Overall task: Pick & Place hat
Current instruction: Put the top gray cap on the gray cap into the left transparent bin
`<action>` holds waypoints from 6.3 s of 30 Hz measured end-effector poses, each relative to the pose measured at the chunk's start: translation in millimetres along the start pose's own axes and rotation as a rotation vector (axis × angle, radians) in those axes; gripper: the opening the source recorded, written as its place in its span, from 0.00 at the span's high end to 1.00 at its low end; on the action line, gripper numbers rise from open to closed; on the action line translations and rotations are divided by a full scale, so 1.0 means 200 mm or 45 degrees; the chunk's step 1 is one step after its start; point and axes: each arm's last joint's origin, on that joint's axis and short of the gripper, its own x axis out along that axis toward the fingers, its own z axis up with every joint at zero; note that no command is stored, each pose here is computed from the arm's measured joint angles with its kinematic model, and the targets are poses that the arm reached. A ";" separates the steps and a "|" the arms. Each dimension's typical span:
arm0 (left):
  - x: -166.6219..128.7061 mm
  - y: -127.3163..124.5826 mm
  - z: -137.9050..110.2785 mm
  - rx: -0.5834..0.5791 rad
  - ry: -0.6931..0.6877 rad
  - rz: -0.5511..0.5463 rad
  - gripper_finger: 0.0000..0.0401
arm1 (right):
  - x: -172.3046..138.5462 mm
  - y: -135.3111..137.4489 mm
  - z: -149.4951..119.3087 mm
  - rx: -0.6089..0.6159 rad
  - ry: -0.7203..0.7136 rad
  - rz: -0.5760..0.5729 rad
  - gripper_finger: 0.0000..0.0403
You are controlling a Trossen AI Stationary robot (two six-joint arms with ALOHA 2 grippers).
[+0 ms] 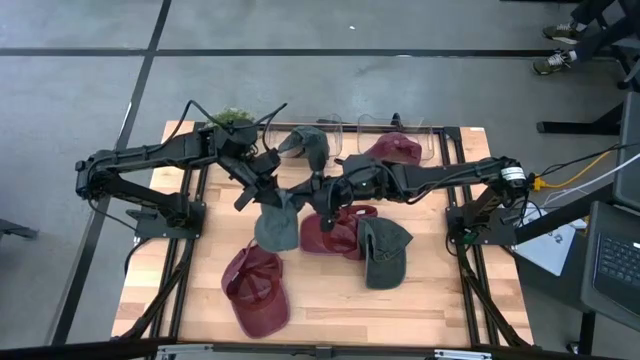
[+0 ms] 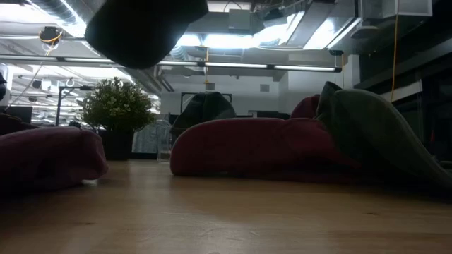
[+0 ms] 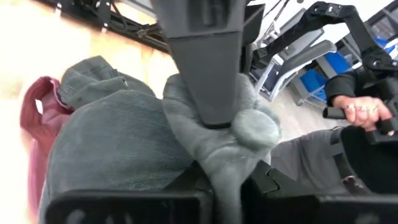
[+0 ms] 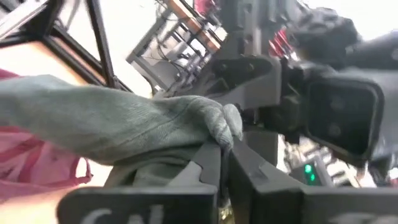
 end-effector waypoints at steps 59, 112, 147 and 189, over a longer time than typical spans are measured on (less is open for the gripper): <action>-0.31 0.14 0.19 0.839 -0.429 1.312 0.57 | -0.14 -0.74 -0.77 0.899 0.205 -0.857 0.98; -0.30 0.16 0.17 0.668 -0.439 1.292 0.57 | 0.12 -0.51 -0.62 1.220 1.063 -0.202 0.98; -0.30 0.16 0.17 0.666 -0.441 1.292 0.57 | 0.30 -0.52 -1.17 1.382 1.134 -0.022 0.98; -0.30 0.16 0.16 0.667 -0.436 1.294 0.57 | 0.06 -0.77 -0.74 0.820 0.885 0.050 0.52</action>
